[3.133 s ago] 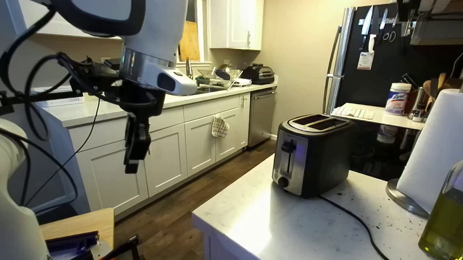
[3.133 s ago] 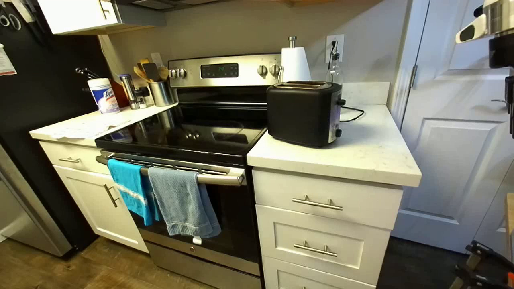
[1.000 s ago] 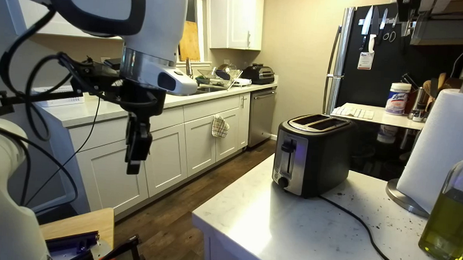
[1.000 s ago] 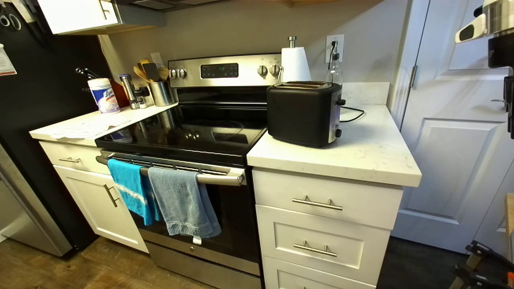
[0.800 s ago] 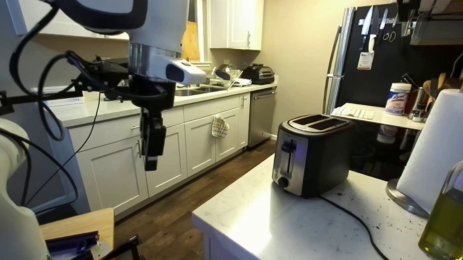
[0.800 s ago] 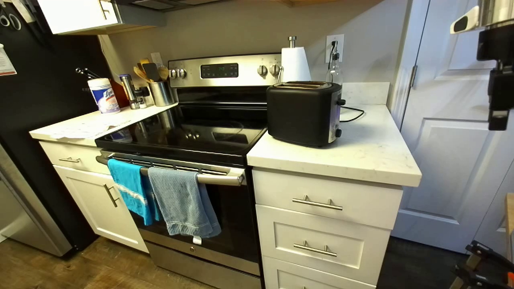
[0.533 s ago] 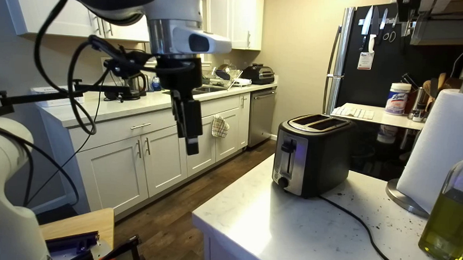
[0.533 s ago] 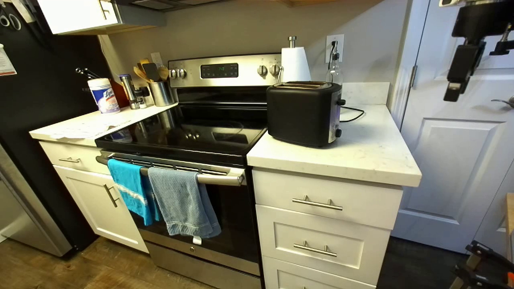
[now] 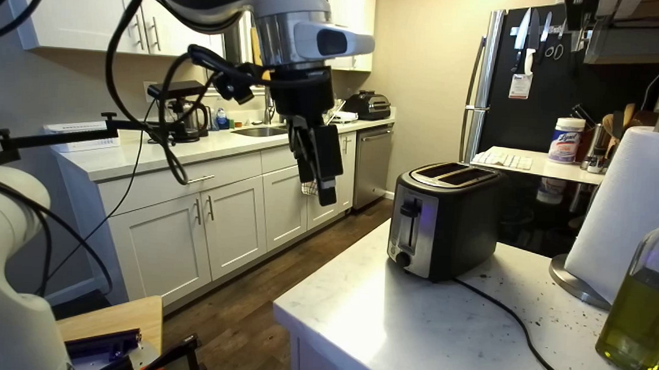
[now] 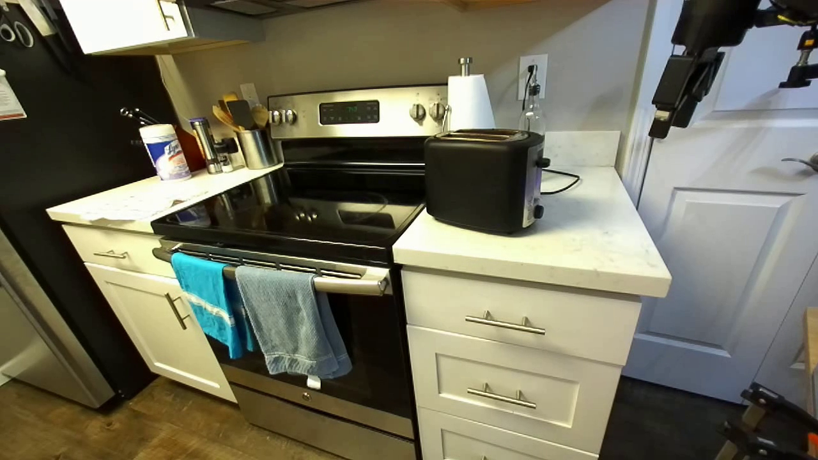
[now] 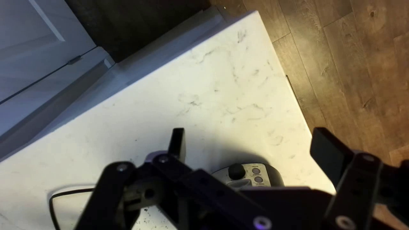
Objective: Push the toaster lever down
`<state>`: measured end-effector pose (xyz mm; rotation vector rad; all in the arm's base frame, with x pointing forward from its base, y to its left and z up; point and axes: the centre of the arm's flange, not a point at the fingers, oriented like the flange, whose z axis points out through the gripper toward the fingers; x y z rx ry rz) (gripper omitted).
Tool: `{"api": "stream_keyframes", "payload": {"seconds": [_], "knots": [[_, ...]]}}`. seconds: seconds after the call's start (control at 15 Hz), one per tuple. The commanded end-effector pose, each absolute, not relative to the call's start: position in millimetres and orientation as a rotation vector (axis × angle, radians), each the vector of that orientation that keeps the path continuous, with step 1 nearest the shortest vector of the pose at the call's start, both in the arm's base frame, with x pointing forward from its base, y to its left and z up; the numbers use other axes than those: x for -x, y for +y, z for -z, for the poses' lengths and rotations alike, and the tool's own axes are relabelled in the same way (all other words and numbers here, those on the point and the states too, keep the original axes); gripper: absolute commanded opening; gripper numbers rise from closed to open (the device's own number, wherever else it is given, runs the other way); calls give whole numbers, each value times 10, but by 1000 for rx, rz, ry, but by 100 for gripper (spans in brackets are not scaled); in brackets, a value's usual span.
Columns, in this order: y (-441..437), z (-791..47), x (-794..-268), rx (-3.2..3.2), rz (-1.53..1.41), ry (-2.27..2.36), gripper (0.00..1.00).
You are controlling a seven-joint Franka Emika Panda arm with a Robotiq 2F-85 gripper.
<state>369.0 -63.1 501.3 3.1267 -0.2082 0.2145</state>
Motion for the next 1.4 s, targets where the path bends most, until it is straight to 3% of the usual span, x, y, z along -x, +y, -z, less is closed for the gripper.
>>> {"api": "stream_keyframes", "payload": {"seconds": [0.0,0.47,1.13,1.2,1.33], "knots": [[-634,-5001,-3706,-3127,-209,-208,100],[-688,-4964,-3796,-3105,-266,-225,100],[-841,-4787,-4681,-3048,-605,-181,100],[-846,-4772,-4761,-3048,-623,-176,75],[-847,-4754,-4922,-3049,-628,-169,67]]}}
